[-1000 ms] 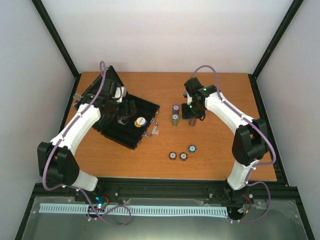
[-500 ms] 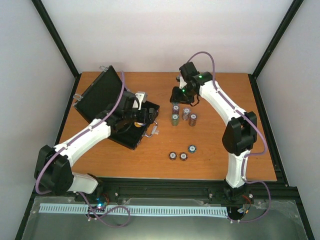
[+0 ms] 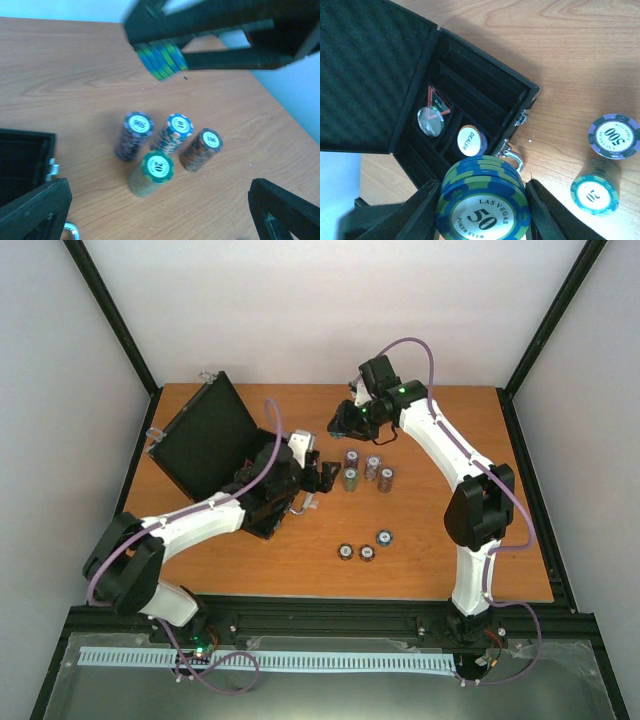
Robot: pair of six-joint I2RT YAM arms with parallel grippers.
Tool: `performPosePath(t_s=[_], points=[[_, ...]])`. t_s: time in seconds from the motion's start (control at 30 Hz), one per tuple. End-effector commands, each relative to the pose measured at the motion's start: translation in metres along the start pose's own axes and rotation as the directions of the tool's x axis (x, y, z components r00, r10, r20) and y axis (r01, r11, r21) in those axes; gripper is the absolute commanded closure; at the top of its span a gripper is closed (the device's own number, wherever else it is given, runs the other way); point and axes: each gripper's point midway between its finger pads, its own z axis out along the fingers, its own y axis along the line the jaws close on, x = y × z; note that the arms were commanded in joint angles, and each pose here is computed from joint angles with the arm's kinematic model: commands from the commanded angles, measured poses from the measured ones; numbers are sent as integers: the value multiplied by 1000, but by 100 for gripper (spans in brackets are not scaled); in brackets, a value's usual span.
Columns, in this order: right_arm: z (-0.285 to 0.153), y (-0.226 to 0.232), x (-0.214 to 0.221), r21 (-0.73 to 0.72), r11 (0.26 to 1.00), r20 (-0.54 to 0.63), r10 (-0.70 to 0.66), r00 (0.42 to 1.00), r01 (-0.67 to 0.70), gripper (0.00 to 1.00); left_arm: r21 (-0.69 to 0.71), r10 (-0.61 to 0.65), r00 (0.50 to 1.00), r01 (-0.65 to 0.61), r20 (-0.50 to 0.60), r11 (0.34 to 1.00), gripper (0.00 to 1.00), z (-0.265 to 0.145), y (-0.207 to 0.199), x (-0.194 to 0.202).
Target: Pack up texas hold em set
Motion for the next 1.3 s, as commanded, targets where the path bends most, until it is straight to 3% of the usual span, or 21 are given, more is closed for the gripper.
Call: performPosePath(t_s=[0.0, 0.33, 0.8, 1.27], points=[[0, 12, -11, -61, 998, 24, 13, 1000, -11, 60, 78, 19, 987, -32, 159, 996, 0, 12, -27, -19], [-5, 8, -7, -39, 999, 25, -21, 999, 22, 60, 86, -45, 936, 15, 348, 996, 0, 19, -22, -36], [-2, 4, 0, -33, 999, -7, -25, 1000, 25, 60, 109, -74, 895, 29, 439, 994, 0, 24, -25, -57], [-1, -1, 7, -16, 999, -36, -29, 999, 28, 60, 89, -104, 806, 64, 582, 994, 2, 38, -10, -83]])
